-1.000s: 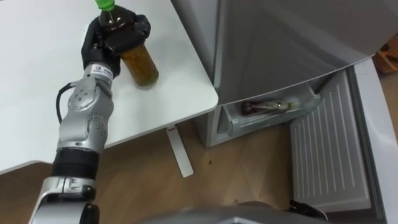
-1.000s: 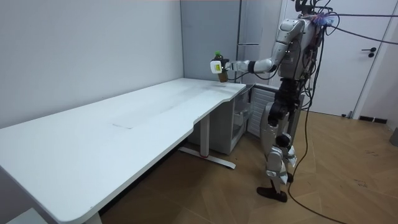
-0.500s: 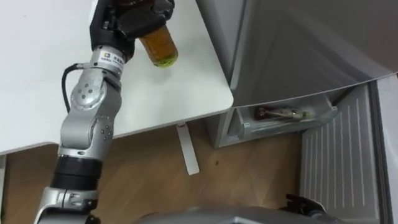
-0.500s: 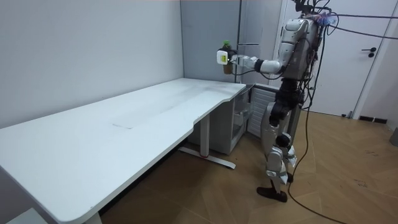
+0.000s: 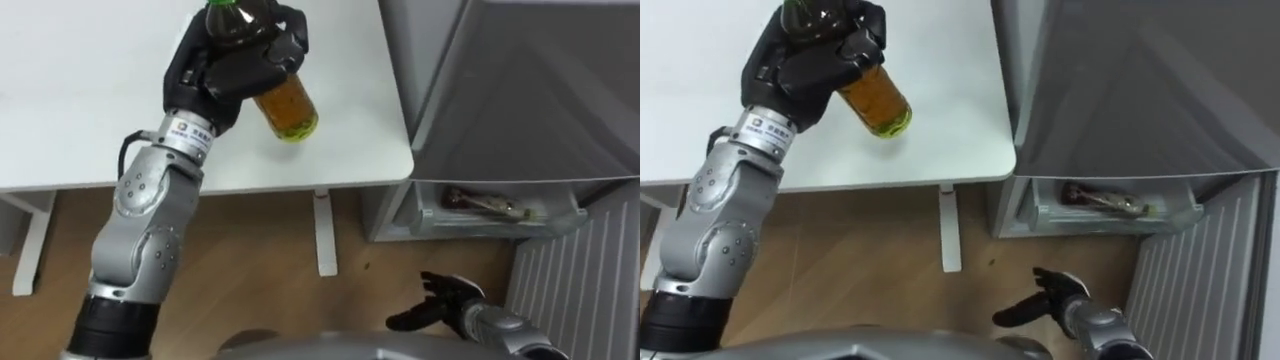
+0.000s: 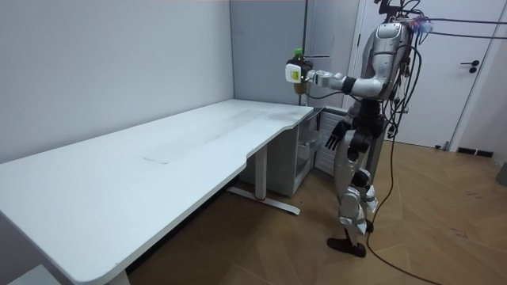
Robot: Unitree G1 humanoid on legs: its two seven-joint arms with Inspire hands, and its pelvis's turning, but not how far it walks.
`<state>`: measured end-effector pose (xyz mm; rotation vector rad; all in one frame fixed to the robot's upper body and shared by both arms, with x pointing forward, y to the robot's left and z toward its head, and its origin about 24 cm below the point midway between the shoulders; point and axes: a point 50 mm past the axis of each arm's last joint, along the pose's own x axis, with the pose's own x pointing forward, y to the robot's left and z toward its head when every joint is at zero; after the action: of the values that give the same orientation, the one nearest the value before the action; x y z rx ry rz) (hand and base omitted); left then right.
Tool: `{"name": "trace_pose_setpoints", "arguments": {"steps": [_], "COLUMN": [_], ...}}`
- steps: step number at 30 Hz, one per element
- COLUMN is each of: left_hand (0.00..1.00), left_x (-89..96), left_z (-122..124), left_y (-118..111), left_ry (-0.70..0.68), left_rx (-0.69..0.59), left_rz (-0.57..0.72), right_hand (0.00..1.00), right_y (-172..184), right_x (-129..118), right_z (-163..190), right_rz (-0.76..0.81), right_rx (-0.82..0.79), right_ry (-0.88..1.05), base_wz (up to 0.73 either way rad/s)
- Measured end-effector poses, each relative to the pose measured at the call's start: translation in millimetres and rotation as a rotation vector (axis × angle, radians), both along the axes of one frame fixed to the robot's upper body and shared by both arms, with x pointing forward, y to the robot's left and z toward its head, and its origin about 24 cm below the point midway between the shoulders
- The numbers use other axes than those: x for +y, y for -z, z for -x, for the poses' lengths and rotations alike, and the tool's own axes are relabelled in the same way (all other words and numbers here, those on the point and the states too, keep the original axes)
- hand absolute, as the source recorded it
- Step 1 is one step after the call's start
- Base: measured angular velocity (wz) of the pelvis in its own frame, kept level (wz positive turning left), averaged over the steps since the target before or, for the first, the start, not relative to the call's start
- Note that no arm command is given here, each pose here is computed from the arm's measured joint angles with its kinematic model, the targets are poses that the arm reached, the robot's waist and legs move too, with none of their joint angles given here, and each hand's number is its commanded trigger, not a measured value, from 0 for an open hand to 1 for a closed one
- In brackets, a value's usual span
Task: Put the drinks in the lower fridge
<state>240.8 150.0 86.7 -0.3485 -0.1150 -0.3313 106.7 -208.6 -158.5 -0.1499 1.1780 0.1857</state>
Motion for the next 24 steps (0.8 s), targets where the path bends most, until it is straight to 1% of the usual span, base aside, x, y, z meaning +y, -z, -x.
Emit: {"name": "trace_pose_setpoints", "arguments": {"steps": [3, 6, 8, 13, 16, 19, 24], "left_hand": [1.0, 1.0, 1.0, 1.0, 1.0, 1.0, 1.0], "left_x": [-0.5, -4.6, -4.8, -0.9, 3.5, 4.0, 1.4], "left_z": [8.1, 16.1, 21.2, 35.9, 46.1, 52.5, 58.8], "left_y": [8.0, 17.5, 22.5, 36.0, 45.4, 53.3, 63.2], "left_ry": [0.057, 0.12, 0.156, 0.228, 0.254, 0.292, 0.374], "left_rx": [0.027, 0.065, 0.082, 0.138, 0.196, 0.245, 0.294], "left_rz": [0.055, 0.051, 0.062, 0.072, 0.067, 0.048, 0.047], "right_hand": [0.0, 0.0, 0.0, 0.0, 0.0, 0.0, 0.0], "right_y": [-0.7, -2.8, -7.1, -28.8, -38.8, -49.9, -66.4], "right_x": [3.5, 7.3, 11.6, 24.3, 30.4, 37.4, 35.1], "right_z": [-4.1, -10.8, -20.1, -53.1, -60.7, -67.4, -69.7], "right_rz": [-0.018, -0.038, -0.059, -0.146, -0.195, -0.247, -0.304], "right_rx": [-0.001, -0.016, -0.048, -0.193, -0.234, -0.271, -0.294], "right_ry": [-0.034, -0.067, -0.096, -0.194, -0.242, -0.301, -0.409], "base_wz": [0.08, 0.18, 0.17, 0.13, 0.13, 0.12, 0.06]}}
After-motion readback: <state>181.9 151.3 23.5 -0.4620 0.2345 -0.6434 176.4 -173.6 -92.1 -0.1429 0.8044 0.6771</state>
